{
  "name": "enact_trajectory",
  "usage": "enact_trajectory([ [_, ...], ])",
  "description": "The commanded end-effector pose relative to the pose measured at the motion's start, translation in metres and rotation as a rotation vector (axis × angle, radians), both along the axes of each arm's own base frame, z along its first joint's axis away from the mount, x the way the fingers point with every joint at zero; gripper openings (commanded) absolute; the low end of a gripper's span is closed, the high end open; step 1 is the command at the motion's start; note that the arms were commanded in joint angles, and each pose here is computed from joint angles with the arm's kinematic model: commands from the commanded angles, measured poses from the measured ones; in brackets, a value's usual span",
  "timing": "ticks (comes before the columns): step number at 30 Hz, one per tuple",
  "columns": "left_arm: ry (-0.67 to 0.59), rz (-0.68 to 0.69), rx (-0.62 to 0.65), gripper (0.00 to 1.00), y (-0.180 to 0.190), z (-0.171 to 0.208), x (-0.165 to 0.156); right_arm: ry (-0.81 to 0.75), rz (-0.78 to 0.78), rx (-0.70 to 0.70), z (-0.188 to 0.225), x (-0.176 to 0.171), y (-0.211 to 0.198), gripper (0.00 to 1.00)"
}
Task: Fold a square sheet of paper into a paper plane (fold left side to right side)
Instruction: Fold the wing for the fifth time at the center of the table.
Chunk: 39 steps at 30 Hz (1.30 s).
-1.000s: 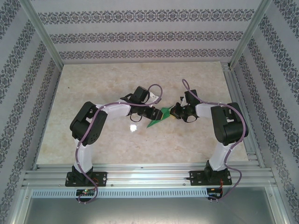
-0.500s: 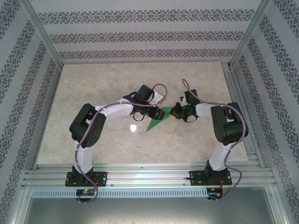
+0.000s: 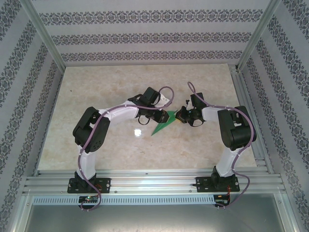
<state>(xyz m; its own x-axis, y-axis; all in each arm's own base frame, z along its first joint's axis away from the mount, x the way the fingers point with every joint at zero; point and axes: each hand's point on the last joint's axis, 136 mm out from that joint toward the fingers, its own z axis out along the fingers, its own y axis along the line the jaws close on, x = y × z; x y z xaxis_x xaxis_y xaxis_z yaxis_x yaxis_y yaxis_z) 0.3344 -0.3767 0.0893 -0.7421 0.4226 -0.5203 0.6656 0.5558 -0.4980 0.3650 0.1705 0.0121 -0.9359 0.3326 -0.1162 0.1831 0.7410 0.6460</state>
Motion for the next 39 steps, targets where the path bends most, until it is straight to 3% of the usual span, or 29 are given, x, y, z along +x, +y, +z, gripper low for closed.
enact_trajectory([
  [1, 0.046, -0.021, -0.062, 0.13, -0.002, -0.001, 0.007, 0.113, 0.010, -0.093, -0.035, -0.025, -0.010, 0.00],
  [39, 0.162, -0.024, -0.075, 0.13, 0.005, -0.054, 0.023, 0.120, 0.035, -0.090, -0.037, -0.028, -0.007, 0.00],
])
